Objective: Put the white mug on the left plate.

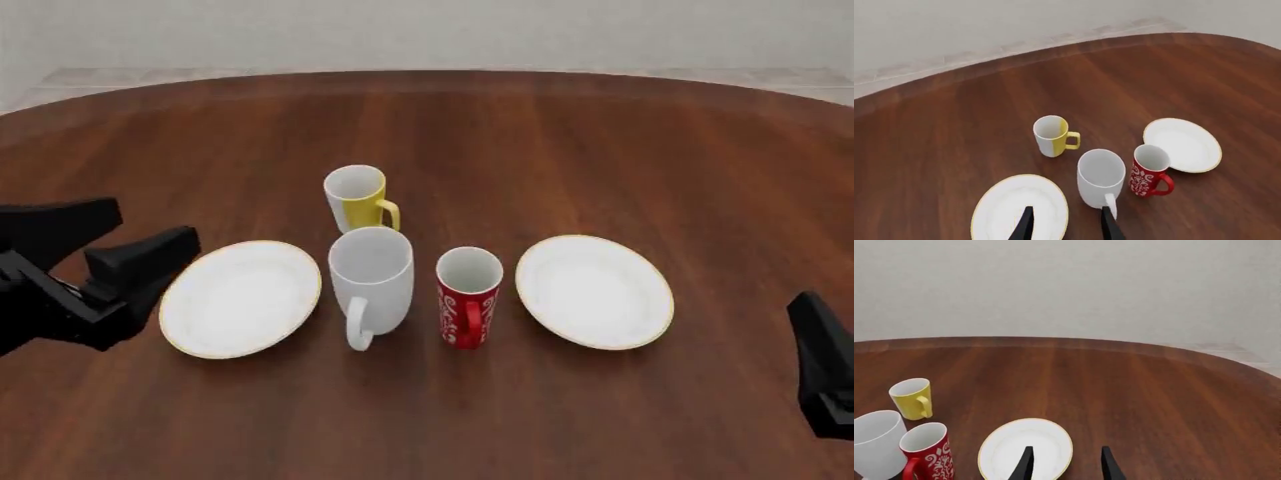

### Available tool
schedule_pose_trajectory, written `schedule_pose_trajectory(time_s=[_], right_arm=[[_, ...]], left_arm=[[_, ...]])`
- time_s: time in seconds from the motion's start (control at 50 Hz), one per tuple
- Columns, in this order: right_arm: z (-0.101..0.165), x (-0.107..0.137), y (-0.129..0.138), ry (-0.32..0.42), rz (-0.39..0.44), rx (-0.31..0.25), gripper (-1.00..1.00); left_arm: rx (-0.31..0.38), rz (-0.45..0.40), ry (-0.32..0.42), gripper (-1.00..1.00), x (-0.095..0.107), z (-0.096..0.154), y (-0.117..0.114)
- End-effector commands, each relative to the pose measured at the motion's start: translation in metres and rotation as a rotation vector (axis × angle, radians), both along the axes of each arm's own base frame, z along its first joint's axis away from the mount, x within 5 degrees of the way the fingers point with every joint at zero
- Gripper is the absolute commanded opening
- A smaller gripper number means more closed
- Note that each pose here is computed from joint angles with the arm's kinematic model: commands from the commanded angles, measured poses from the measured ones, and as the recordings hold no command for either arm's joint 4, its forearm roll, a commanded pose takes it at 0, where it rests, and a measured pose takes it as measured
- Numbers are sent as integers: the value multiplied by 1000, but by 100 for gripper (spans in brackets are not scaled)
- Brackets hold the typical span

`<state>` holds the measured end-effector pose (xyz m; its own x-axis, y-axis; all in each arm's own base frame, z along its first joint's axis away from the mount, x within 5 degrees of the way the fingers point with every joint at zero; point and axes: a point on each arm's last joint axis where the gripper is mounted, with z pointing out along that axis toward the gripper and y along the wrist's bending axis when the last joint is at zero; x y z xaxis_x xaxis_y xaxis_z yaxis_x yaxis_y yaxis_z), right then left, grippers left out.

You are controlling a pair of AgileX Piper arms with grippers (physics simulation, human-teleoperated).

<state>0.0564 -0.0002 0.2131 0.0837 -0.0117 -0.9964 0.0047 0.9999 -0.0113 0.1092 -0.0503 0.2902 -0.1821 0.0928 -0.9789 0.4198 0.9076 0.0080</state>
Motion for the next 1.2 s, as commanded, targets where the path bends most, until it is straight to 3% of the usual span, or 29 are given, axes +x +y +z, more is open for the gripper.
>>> schedule_pose_trajectory(time_s=[0.02, 0.5, 0.88, 1.2], right_arm=[[0, 0, 0, 1, 3, 0, 100], [0, 0, 0, -1, 3, 3, 100], [0, 0, 0, 1, 1, 7, 100], [0, 0, 0, 0, -1, 10, 100]], left_arm=[[23, -81, 32, 100, 6, -3, -14], [27, -221, 48, 100, 12, -2, -42], [4, -208, 141, 100, 30, -25, -57], [3, -201, 169, 100, 35, -33, -61]])
